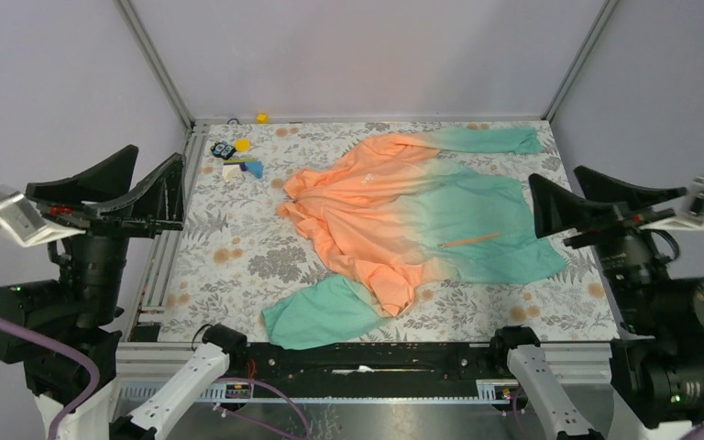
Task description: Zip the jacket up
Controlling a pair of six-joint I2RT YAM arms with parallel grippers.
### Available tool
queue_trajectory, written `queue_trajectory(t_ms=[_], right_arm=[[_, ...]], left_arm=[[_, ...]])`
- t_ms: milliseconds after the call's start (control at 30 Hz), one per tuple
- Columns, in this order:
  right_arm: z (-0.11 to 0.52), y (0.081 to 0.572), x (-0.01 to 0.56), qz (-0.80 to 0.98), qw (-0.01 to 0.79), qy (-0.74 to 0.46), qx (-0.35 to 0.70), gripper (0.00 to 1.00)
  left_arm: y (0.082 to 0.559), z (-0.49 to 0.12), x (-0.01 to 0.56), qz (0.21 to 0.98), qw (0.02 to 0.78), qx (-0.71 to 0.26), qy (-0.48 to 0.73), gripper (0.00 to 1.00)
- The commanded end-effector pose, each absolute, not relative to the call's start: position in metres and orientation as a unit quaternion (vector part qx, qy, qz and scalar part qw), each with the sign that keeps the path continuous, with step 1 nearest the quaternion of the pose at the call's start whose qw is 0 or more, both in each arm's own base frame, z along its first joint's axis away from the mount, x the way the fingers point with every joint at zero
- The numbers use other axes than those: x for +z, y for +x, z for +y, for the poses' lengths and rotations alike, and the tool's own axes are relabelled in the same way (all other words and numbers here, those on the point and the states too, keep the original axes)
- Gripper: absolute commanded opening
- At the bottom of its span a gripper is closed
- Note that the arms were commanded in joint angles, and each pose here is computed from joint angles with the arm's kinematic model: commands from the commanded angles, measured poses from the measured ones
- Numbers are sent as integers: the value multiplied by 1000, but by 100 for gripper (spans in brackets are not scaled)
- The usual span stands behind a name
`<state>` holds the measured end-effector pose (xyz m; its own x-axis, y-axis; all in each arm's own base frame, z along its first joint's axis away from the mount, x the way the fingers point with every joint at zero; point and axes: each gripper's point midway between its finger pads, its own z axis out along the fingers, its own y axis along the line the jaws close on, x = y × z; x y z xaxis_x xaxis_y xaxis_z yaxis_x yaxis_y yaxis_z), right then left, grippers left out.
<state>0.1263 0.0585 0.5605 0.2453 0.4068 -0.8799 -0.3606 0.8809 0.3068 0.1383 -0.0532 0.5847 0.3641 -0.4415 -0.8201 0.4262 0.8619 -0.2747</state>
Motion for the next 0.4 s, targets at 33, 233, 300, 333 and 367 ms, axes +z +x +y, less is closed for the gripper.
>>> queue_trajectory(t_ms=[33, 233, 300, 333, 367], right_arm=[[55, 135, 526, 582, 780, 8, 228, 100], [44, 138, 517, 587, 781, 31, 212, 99], [48, 136, 517, 588, 779, 18, 217, 100], [48, 137, 516, 591, 776, 19, 218, 100], [50, 138, 516, 592, 775, 14, 219, 100]], left_arm=[[135, -43, 589, 475, 844, -249, -22, 99], [145, -49, 583, 482, 837, -258, -23, 99], [145, -51, 586, 482, 838, -257, -18, 99], [145, -51, 587, 483, 838, -255, -17, 99], [145, -50, 588, 484, 838, -252, -16, 99]])
